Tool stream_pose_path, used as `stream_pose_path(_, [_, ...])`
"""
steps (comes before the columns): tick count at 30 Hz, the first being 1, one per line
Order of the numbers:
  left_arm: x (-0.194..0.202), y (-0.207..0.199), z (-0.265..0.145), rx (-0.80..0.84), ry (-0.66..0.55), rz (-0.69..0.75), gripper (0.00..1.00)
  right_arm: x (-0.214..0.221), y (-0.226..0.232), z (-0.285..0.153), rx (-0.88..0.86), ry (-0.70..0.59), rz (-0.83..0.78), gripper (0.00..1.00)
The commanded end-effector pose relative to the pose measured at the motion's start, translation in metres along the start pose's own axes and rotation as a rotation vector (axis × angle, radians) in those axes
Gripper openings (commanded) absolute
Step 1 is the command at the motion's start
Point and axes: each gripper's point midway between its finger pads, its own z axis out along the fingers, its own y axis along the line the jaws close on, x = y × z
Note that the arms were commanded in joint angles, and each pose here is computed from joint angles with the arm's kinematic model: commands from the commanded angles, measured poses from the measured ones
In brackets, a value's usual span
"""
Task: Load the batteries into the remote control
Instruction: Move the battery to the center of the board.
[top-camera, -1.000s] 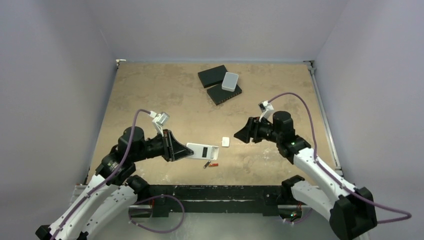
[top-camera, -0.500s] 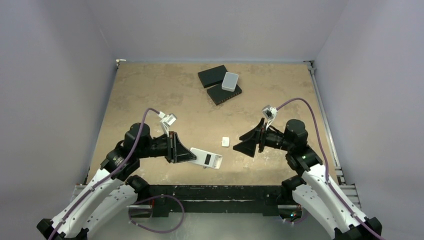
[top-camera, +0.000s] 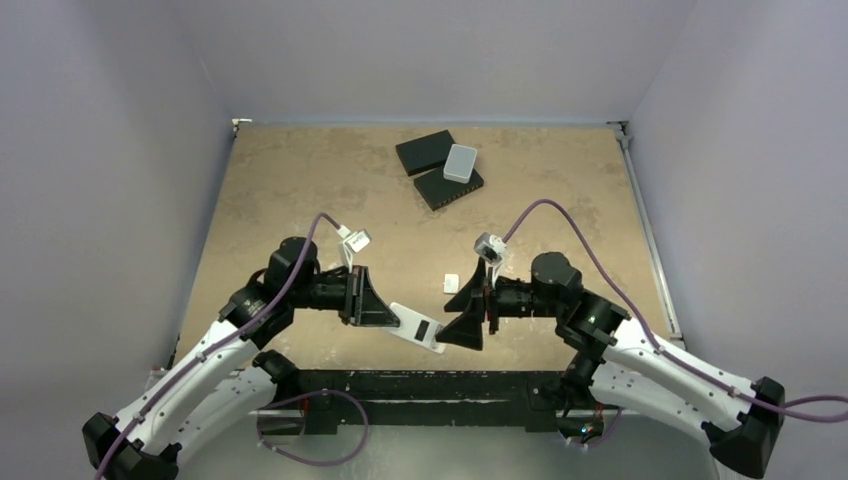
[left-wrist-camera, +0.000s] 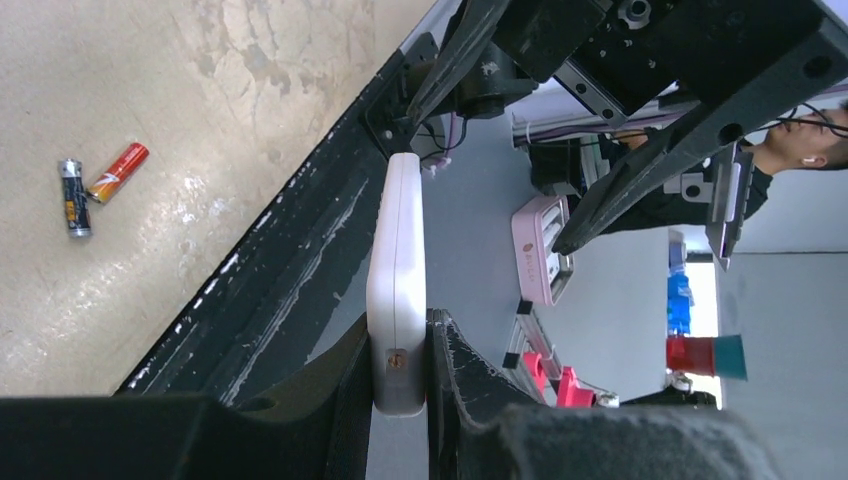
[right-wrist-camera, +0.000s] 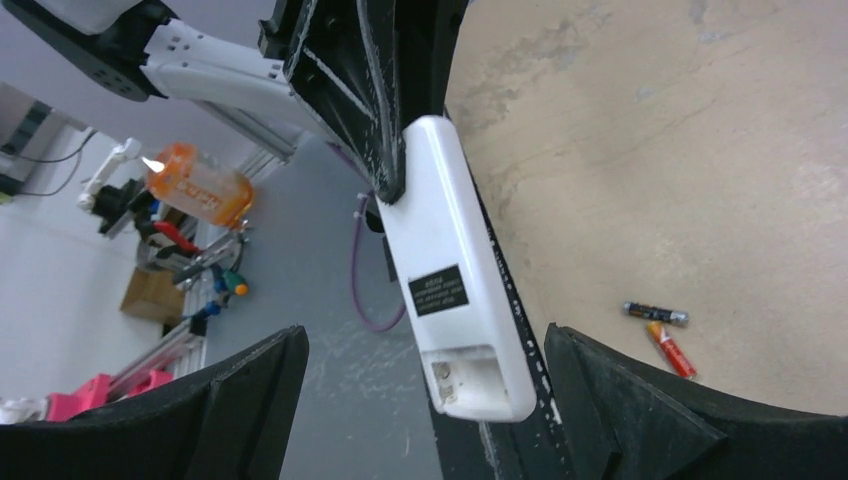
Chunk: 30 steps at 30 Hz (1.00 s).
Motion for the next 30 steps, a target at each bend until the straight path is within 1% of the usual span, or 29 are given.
stream_pose_path(1, [0.003, -0.01, 0.0, 0.064, 0.031, 0.002, 0.0, -0.024, 0.0, 0.004, 0.087, -0.045, -0.096, 0.99])
stream_pose_path(9, [0.01, -0.01, 0.001, 0.083, 0.073, -0.049, 0.0, -0.025, 0.012, 0.016, 0.144, 0.017, -0.223, 0.99])
stream_pose_path(14, [0.012, -0.008, 0.002, 0.074, 0.082, -0.088, 0.0, -0.02, 0.018, 0.023, 0.217, 0.058, -0.297, 0.98])
stream_pose_path(20, [0.013, -0.009, 0.002, 0.081, 0.075, -0.147, 0.0, -0.012, 0.015, 0.029, 0.358, 0.102, -0.405, 0.96])
stream_pose_path(24, [0.016, -0.007, 0.003, 0.078, 0.086, -0.171, 0.0, 0.001, 0.011, 0.035, 0.42, 0.164, -0.475, 0.96])
stream_pose_path(30, [0.02, -0.005, 0.003, 0.081, 0.097, -0.179, 0.0, 0.006, 0.005, 0.038, 0.486, 0.191, -0.537, 0.96])
